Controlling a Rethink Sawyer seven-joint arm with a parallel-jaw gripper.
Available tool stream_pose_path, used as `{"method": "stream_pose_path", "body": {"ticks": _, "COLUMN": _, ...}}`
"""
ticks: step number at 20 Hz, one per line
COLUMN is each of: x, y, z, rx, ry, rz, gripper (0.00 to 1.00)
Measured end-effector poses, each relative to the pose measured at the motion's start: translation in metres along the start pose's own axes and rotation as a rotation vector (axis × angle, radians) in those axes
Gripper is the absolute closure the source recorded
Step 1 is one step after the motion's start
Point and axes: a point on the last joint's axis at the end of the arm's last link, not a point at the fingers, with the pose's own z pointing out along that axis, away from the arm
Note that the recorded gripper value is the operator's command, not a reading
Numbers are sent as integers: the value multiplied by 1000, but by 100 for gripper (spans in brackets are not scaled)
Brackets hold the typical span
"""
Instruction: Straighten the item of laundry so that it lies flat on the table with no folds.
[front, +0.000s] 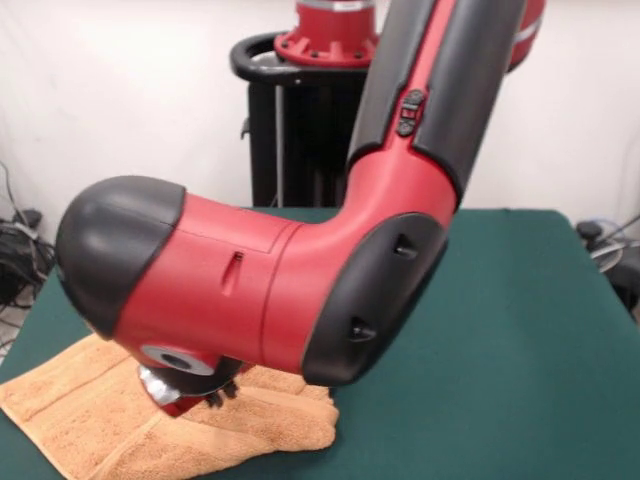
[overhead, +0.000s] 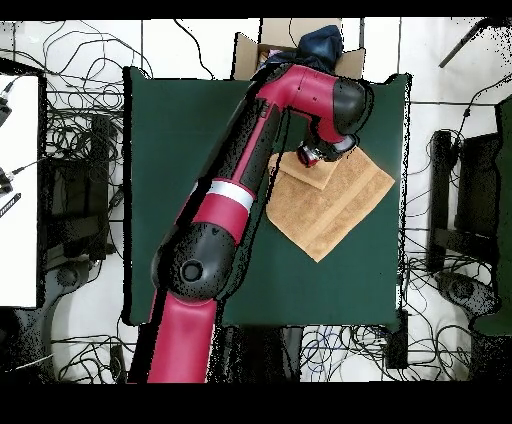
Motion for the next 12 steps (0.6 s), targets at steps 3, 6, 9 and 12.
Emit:
{"method": "stream_pose_path", "body": {"ticks": 3, "x": 2, "y": 7, "z": 0, "rx": -32, "ry": 33, "rz": 23, "gripper": 100}}
{"method": "stream_pose_path", "body": {"ticks": 6, "x": 3, "y": 7, "z": 1, "rx": -39, "ry": 42, "rz": 46, "gripper": 100}}
{"method": "stream_pose_path", "body": {"ticks": 9, "x": 4, "y": 7, "z": 2, "rx": -39, "ry": 44, "rz": 56, "gripper": 100}}
{"method": "stream_pose_path", "body": {"ticks": 12, "x": 8, "y": 6, "z": 3, "rx": -35, "ry": 55, "rz": 64, "gripper": 100}}
